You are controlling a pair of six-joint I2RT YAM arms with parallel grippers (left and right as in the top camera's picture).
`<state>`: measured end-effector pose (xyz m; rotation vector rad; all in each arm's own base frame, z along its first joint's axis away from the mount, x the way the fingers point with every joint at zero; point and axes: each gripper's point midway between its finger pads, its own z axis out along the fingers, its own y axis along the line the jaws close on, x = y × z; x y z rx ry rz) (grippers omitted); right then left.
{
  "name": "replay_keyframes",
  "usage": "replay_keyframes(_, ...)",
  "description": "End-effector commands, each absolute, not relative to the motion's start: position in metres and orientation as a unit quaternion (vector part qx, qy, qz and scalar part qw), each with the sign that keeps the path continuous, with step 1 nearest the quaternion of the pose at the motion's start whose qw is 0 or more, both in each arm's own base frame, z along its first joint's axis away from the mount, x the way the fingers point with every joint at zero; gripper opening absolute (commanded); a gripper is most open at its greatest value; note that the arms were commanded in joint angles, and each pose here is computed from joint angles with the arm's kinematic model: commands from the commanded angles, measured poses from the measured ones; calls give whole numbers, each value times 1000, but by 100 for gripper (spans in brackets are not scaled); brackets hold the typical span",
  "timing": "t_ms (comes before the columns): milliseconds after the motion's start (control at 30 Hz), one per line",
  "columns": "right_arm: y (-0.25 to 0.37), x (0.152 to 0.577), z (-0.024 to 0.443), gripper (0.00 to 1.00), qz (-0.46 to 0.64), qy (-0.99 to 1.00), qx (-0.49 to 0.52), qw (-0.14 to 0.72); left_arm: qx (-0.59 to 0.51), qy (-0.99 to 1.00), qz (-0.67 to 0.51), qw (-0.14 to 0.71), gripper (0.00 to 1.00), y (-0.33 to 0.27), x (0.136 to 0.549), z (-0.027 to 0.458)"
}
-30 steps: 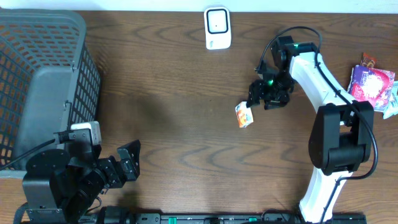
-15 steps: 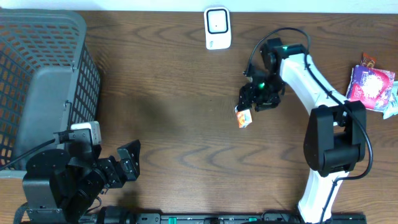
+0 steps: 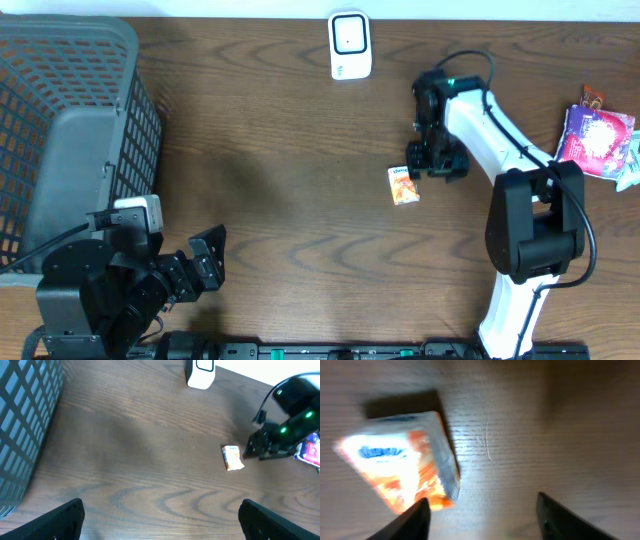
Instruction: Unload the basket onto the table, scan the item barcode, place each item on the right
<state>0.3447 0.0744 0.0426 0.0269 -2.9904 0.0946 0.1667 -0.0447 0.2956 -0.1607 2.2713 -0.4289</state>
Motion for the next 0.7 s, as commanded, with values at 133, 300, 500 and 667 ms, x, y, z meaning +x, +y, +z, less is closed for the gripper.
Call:
replay_keyframes(133,109,342,59,68,-60,-992,73,84,-61,895,-175,406,98,-46,166,301)
replay_keyframes(300,106,339,41,62,-72,-992,64,84,-61,895,-175,406,98,-46,166,301)
replay_keyframes(500,120,335,18,57,-153,-984,53,79,-61,895,-175,406,98,-46,166,301)
replay_keyframes(667,118,323,-6,21,-151,-984,49,82,-61,895,-175,406,98,-46,166,301)
